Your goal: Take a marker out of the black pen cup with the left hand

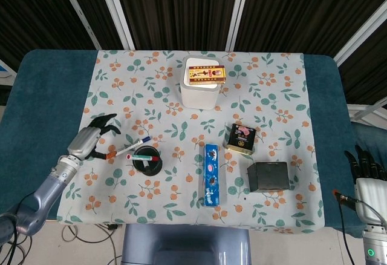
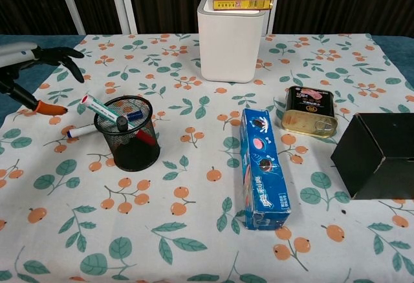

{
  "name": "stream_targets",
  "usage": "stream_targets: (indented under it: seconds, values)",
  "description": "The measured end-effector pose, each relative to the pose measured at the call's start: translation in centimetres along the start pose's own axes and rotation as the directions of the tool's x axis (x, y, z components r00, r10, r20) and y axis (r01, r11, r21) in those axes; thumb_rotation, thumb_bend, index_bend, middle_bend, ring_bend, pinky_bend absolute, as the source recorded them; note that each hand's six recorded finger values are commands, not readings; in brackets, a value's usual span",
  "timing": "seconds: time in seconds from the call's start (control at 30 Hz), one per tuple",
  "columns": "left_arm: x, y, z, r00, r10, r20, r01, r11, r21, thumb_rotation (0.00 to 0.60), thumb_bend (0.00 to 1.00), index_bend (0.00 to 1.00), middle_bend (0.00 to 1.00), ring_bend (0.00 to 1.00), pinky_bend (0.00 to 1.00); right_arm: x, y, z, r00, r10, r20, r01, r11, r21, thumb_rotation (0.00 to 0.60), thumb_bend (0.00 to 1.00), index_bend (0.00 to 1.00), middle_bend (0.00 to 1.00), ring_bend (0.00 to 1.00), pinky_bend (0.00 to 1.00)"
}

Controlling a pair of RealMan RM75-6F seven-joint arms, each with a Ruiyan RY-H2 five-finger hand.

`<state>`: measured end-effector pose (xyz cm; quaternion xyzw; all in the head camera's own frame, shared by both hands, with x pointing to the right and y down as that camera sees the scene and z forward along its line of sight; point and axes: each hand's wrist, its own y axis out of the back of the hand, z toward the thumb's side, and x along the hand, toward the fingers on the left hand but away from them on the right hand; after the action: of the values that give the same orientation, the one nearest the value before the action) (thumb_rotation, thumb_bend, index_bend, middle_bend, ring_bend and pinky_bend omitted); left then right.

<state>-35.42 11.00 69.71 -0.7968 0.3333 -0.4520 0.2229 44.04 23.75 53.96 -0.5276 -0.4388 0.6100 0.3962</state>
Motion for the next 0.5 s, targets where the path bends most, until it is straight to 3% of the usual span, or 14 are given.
stream_targets:
  seconds: [0.2, 0.3, 0.5]
  values:
    - [-1.1, 3.3, -1.0, 0.993, 0.110, -0.034, -0.109, 0.993, 0.039, 0.600, 0.13, 0.22, 0.00, 0.00, 0.00, 0.0, 0.0, 0.0, 1.000, -0.001, -0.001, 0.001, 1.000, 0.001, 0.600, 0.18, 0.13, 0.00, 0.06, 0.20]
    - [-2.2, 4.7, -1.1, 0.983, 0.179, -0.039, -0.174, 0.979, 0.106, 0.600, 0.16, 0.22, 0.00, 0.00, 0.00, 0.0, 0.0, 0.0, 1.000, -0.001, -0.001, 0.001, 1.000, 0.001, 0.600, 0.18, 0.13, 0.00, 0.06, 0.20]
    - [-6.1, 6.9, -1.1, 0.946, 0.317, -0.072, -0.277, 0.902, 0.331, 0.600, 0.17, 0.21, 0.00, 0.00, 0.00, 0.0, 0.1, 0.1, 1.000, -0.005, -0.007, 0.005, 1.000, 0.004, 0.600, 0.18, 0.13, 0.00, 0.06, 0.20]
